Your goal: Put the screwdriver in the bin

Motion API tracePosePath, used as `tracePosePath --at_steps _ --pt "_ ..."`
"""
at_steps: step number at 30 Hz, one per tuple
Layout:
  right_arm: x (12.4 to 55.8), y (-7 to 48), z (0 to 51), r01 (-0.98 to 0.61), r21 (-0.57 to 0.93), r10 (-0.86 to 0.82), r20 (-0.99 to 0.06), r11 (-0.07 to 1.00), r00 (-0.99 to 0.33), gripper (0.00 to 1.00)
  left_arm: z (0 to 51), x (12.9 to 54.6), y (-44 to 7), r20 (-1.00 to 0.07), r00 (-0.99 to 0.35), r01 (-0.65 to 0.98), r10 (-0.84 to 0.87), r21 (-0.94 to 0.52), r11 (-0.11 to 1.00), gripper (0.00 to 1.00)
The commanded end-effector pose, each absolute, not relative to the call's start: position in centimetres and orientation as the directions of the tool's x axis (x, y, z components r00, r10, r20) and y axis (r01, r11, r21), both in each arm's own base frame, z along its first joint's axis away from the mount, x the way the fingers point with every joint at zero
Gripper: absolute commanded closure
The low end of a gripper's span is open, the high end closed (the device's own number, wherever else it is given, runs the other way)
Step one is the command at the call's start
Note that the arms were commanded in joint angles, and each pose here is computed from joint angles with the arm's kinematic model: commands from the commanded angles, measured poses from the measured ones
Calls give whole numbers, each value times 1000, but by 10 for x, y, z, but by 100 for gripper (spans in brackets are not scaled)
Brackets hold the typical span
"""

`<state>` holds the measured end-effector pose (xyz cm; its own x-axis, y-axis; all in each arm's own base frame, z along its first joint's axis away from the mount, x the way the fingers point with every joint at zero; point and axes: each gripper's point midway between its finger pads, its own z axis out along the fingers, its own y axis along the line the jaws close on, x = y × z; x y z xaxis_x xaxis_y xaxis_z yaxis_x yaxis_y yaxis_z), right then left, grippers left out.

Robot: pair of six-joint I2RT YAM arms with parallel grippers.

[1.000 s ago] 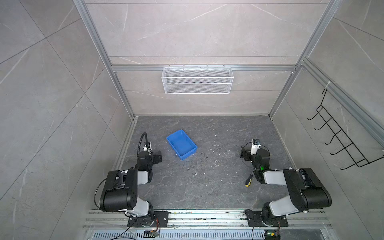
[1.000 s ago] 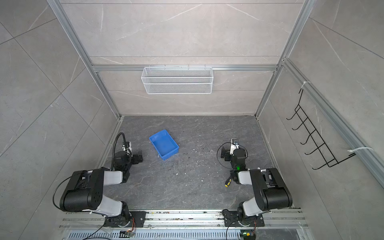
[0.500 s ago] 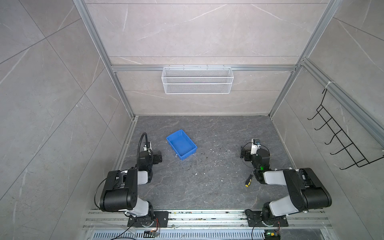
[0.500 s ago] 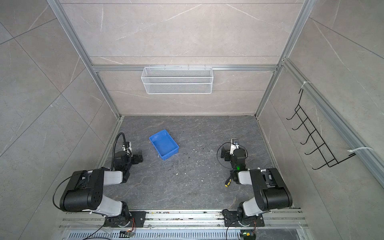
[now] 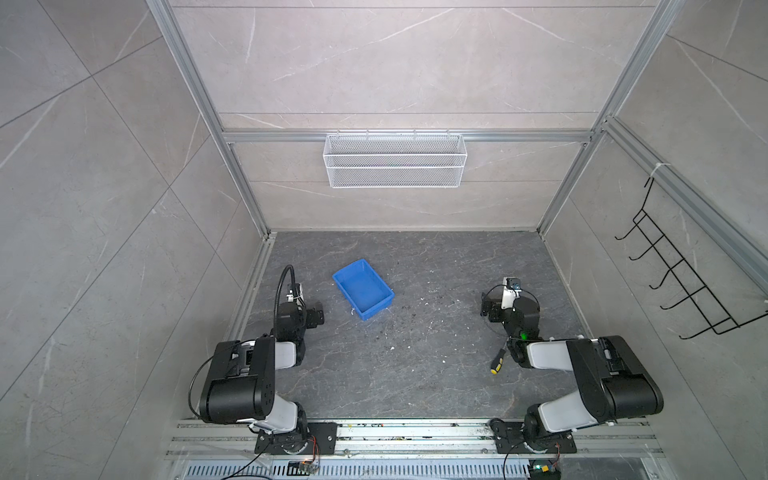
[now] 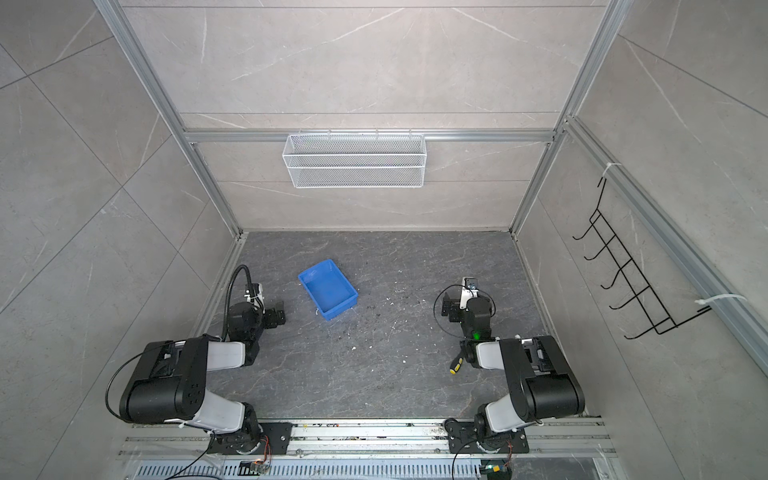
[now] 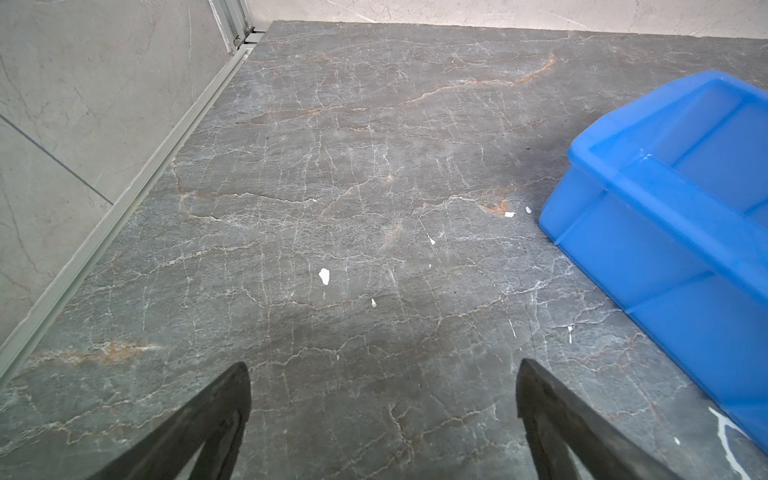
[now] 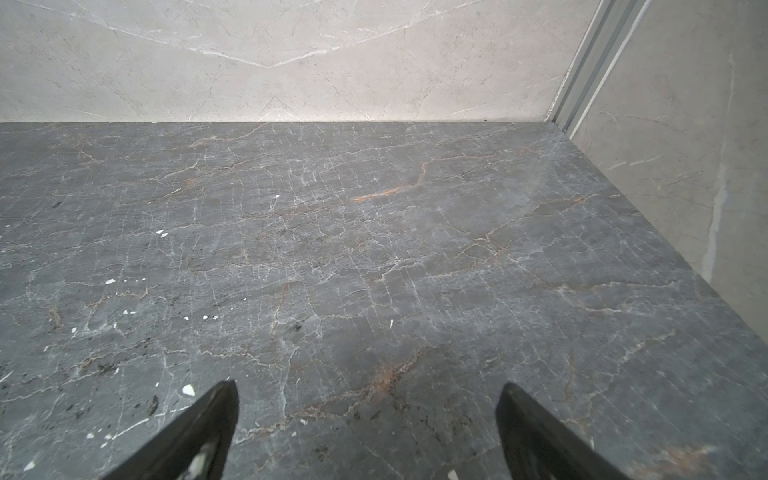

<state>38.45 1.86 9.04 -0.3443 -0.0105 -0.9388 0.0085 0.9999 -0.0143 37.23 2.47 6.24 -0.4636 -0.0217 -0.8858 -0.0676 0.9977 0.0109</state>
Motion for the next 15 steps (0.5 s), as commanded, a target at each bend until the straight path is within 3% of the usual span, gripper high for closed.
tracePosePath --at_steps 1,15 --pt "389 20 94 -3 -23 -23 -941 1000 -338 1 85 385 23 -922 -387 -61 -31 -8 998 0" --pt "369 18 139 10 1 4 -943 1000 -334 1 120 378 4 -928 -373 54 23 3 999 0"
